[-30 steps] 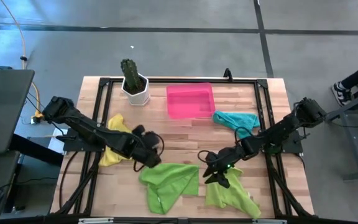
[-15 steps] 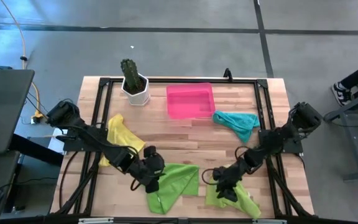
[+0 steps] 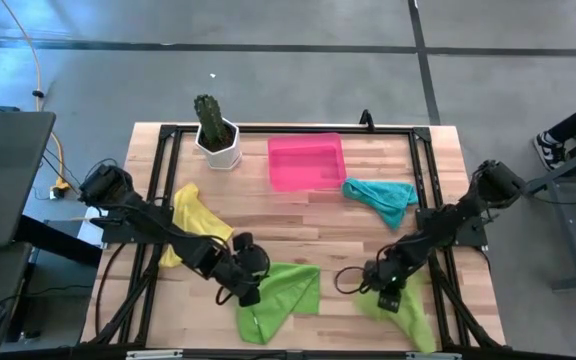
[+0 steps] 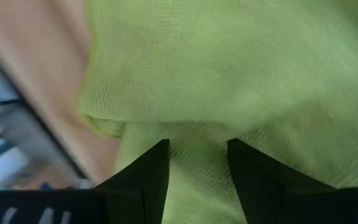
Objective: Roll microfiber towels into tight, uniform cylinder then place into a basket
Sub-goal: Move the light green microfiber cloth to the middle left of the table, then roll the green microfiber cloth
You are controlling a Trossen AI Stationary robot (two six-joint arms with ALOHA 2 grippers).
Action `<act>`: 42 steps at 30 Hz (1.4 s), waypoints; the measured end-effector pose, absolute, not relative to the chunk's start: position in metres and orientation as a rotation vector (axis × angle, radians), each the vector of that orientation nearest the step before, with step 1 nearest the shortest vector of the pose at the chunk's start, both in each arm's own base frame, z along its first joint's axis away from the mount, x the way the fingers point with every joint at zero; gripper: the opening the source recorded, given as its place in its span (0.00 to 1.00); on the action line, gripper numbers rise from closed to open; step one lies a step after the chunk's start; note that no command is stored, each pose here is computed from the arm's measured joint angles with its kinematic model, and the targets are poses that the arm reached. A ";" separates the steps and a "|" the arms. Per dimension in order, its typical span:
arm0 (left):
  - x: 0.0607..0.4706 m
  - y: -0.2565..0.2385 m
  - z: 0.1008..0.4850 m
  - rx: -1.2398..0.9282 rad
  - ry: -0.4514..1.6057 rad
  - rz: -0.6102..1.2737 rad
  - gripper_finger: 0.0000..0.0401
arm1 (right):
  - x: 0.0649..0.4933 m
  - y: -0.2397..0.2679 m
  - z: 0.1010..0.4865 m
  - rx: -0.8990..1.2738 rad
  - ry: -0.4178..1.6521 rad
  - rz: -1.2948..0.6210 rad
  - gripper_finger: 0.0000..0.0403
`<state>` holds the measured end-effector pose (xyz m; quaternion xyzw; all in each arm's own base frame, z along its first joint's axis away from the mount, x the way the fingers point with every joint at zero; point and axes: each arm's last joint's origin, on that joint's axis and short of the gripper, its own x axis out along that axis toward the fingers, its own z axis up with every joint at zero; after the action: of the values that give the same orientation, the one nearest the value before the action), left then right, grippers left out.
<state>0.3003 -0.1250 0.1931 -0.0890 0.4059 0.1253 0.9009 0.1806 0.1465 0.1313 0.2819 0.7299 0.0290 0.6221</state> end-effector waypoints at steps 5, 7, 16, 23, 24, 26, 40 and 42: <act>0.304 -0.116 0.193 -0.155 0.834 0.287 0.37 | 0.163 0.132 0.136 0.559 1.783 -0.104 0.39; 0.305 -0.112 0.193 -0.141 0.835 0.291 0.37 | 0.159 0.127 0.139 0.516 1.782 -0.155 0.39; 0.312 -0.094 0.192 -0.202 0.884 0.249 0.37 | 0.158 0.118 0.169 0.434 1.786 -0.292 0.39; 0.309 -0.105 0.191 -0.314 0.963 0.087 0.37 | 0.199 0.131 0.212 0.252 1.284 -0.264 0.39; 0.308 -0.108 0.191 -0.334 0.969 0.078 0.37 | 0.205 0.133 0.216 0.226 1.205 -0.260 0.39; 0.306 -0.115 0.191 -0.369 0.977 0.063 0.37 | 0.213 0.134 0.220 0.184 1.085 -0.249 0.39; 0.321 -0.149 0.168 -0.403 0.878 -0.023 0.37 | 0.266 0.144 0.186 0.180 0.774 -0.086 0.39; 0.325 -0.150 0.156 -0.404 0.899 -0.009 0.37 | 0.275 0.149 0.180 0.149 0.739 -0.047 0.39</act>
<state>0.3246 -0.1499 0.1559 -0.1938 0.4317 -0.0043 0.8810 0.2746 0.1486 0.1795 0.0730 0.3609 -0.0228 0.9295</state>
